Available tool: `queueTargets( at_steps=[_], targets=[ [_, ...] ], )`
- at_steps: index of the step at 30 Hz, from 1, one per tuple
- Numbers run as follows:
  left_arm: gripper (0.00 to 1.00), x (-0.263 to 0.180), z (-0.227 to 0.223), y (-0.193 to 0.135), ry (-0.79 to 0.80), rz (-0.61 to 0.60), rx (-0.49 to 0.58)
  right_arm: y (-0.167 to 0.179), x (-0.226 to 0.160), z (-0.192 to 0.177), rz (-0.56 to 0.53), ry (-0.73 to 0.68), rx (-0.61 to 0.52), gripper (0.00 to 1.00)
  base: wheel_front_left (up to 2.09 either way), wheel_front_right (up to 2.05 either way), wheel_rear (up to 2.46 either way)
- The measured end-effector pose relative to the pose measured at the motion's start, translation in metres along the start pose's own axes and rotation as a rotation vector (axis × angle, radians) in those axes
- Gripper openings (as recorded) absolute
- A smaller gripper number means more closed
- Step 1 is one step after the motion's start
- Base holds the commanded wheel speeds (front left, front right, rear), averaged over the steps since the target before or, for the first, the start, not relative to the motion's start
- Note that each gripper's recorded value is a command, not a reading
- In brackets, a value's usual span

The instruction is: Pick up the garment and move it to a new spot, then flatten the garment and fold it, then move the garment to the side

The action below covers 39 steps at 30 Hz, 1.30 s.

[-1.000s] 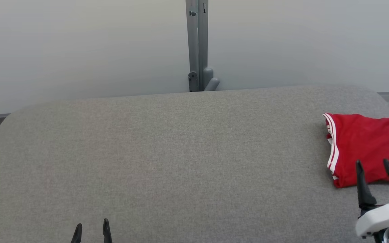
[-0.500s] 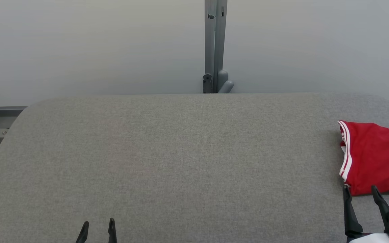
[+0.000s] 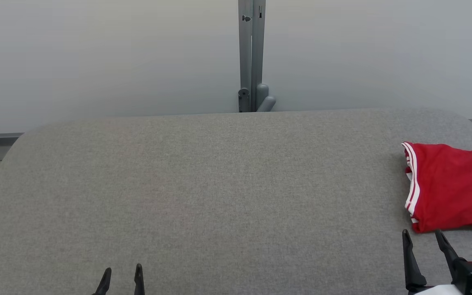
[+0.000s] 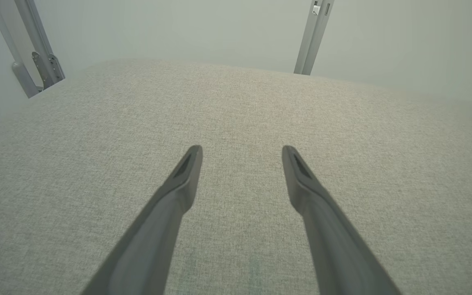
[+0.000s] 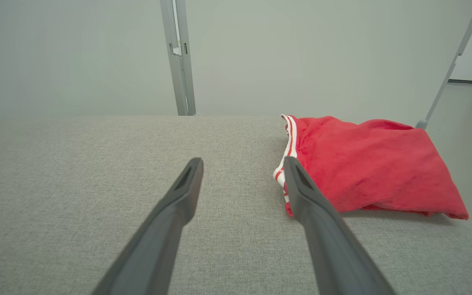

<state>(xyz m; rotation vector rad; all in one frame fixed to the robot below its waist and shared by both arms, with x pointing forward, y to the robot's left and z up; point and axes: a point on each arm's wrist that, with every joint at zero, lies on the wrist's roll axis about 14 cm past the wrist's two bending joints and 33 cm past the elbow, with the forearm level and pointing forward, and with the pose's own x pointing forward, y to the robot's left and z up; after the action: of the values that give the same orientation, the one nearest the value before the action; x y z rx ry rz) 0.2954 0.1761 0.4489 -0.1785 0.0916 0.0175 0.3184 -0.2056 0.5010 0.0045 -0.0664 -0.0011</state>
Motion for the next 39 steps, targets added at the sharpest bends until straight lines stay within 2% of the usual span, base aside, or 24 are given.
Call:
queueTargets(
  at_steps=[30,39],
  targets=[
    [1.0,0.0,-0.004,0.004,0.012,0.02,-0.017,0.01,0.01,0.001,0.027,-0.004,0.021,1.0,0.0,0.0,0.0],
    [1.0,0.006,-0.005,-0.013,0.023,-0.041,-0.008,-0.002,0.001,0.001,-0.012,-0.006,0.015,1.0,0.0,0.0,0.0]
  ],
)
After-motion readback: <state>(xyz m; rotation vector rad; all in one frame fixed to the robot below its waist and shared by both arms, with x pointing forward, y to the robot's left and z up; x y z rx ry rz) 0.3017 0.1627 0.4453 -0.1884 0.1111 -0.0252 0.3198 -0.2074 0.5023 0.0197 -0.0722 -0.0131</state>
